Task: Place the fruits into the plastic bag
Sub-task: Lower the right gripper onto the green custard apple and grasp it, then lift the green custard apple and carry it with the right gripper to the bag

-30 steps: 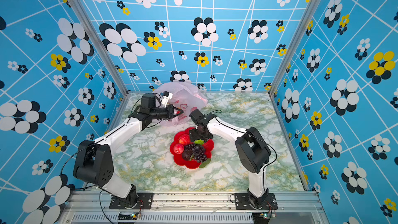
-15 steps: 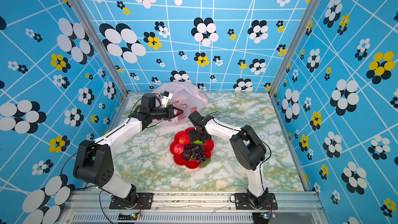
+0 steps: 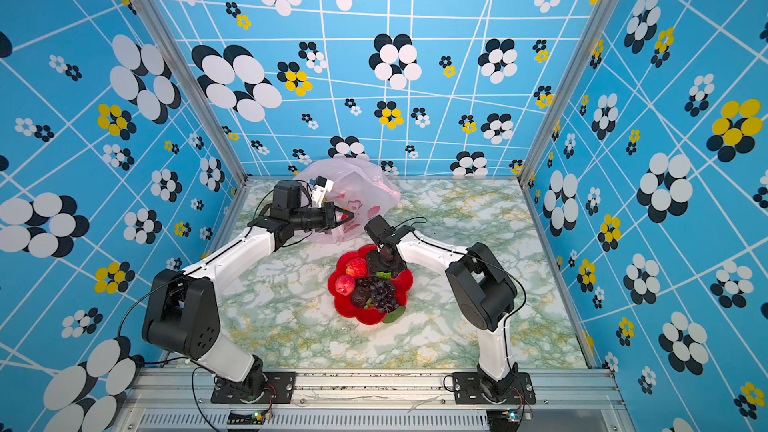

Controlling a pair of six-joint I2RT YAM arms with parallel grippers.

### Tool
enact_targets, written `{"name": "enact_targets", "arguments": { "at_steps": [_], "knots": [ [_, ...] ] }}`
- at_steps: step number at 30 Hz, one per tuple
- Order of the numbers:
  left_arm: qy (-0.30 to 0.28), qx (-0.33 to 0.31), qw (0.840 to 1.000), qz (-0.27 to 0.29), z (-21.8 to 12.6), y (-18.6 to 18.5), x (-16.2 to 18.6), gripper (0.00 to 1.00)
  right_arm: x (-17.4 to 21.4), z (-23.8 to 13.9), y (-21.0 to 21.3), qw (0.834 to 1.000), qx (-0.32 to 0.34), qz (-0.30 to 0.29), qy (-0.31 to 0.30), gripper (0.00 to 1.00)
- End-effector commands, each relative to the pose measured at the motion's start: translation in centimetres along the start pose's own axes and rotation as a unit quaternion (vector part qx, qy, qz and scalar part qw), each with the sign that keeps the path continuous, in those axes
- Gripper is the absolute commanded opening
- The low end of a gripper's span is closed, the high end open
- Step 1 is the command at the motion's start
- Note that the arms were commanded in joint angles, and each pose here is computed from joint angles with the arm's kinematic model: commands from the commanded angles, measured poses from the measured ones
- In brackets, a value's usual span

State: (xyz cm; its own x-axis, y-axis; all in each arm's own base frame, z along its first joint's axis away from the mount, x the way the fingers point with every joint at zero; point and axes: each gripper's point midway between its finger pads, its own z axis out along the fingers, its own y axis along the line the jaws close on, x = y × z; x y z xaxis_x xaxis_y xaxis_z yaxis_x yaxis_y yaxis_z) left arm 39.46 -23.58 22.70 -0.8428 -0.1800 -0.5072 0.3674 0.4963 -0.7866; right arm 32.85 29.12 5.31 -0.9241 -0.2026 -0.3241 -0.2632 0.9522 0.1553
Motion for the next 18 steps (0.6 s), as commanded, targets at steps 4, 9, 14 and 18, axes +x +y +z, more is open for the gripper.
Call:
{"name": "enact_targets", "arguments": {
  "at_steps": [4,9,14,18],
  "knots": [
    [0.007,-0.002,1.000,-0.009,0.5,0.8,0.4,0.00,-2.1,-3.9,0.8,0.998,-0.024,0.012,-0.057,0.58],
    [0.010,-0.003,1.000,-0.011,0.6,0.9,0.6,0.00,-2.9,-6.4,1.5,0.995,-0.049,0.017,-0.084,0.58],
    [0.011,-0.004,1.000,-0.012,0.8,1.0,0.7,0.00,-4.2,-9.8,1.7,0.989,-0.064,0.012,-0.133,0.56],
    [0.013,-0.004,1.000,-0.011,0.8,1.0,0.7,0.00,-5.5,-13.1,1.7,0.980,-0.071,0.002,-0.188,0.55]
  ]
}}
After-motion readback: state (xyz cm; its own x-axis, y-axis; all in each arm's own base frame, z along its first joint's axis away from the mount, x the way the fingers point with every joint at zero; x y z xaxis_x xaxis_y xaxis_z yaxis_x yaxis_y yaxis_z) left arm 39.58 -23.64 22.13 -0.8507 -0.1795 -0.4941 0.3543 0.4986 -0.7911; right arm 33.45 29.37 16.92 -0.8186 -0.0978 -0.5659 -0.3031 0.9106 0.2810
